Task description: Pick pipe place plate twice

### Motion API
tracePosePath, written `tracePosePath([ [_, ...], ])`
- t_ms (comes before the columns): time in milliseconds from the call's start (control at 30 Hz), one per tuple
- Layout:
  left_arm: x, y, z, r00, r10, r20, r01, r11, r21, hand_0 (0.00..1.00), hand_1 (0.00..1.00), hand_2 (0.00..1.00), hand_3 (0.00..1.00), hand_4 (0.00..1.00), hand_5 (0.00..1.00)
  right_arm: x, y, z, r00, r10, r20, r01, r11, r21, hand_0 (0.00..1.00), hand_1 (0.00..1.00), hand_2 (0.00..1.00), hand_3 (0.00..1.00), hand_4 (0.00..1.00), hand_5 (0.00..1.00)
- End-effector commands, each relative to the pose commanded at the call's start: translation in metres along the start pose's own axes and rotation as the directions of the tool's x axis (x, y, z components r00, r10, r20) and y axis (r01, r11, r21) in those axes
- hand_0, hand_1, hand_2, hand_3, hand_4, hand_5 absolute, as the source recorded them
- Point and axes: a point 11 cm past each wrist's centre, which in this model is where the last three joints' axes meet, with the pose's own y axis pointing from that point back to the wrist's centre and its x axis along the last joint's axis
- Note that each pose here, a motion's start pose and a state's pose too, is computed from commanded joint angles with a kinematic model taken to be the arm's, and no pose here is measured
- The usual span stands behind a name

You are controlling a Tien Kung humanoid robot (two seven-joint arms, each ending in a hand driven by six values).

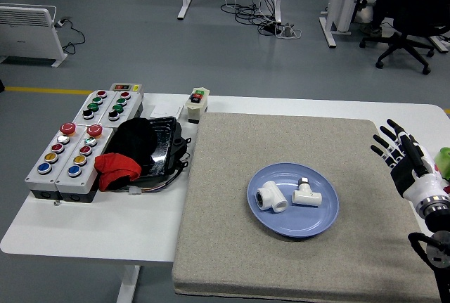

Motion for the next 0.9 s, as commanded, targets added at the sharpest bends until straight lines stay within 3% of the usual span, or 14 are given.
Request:
tracePosePath([
  [167, 0.0007, 0.0, 0.0004, 1.0, 0.001, 0.003, -0.001, 1.0, -0.001, 0.622, 0.586, 0.513, 0.589, 0.27, 0.998, 0.0, 0.0002, -0.0007, 1.0, -0.002, 0.009, 0.002, 1.0, 0.003, 0.825, 0.785, 0.826, 0.805, 0.46, 0.793],
  [200, 0.0007, 0.0, 0.0006, 1.0, 0.001, 0.003, -0.001, 1.0, -0.001, 0.622, 0.586, 0.512, 0.588, 0.27, 0.998, -0.0001, 0.0002, -0.0013, 1.0, -0.004, 0.011, 0.004, 1.0, 0.007, 0.823, 0.78, 0.813, 0.799, 0.469, 0.846],
  [400, 0.0006, 0.0, 0.0012, 1.0, 0.001, 0.002, -0.001, 1.0, -0.002, 0.622, 0.586, 0.512, 0.588, 0.269, 0.998, 0.0005, 0.0004, -0.0024, 1.0, -0.002, 0.01, 0.002, 1.0, 0.018, 0.821, 0.779, 0.814, 0.798, 0.472, 0.866],
  [800, 0.0004, 0.0001, 0.0027, 1.0, 0.001, 0.006, -0.001, 1.0, -0.003, 0.622, 0.586, 0.512, 0.588, 0.27, 0.998, 0.0015, 0.0006, -0.0047, 1.0, 0.005, 0.012, -0.006, 0.999, 0.033, 0.82, 0.779, 0.813, 0.797, 0.463, 0.877],
  [900, 0.0003, 0.0002, 0.0039, 1.0, 0.001, 0.009, -0.001, 1.0, -0.005, 0.622, 0.586, 0.512, 0.588, 0.27, 0.998, 0.0045, 0.0009, -0.0089, 0.999, 0.037, 0.011, -0.038, 0.996, 0.082, 0.822, 0.794, 0.829, 0.811, 0.466, 0.842],
])
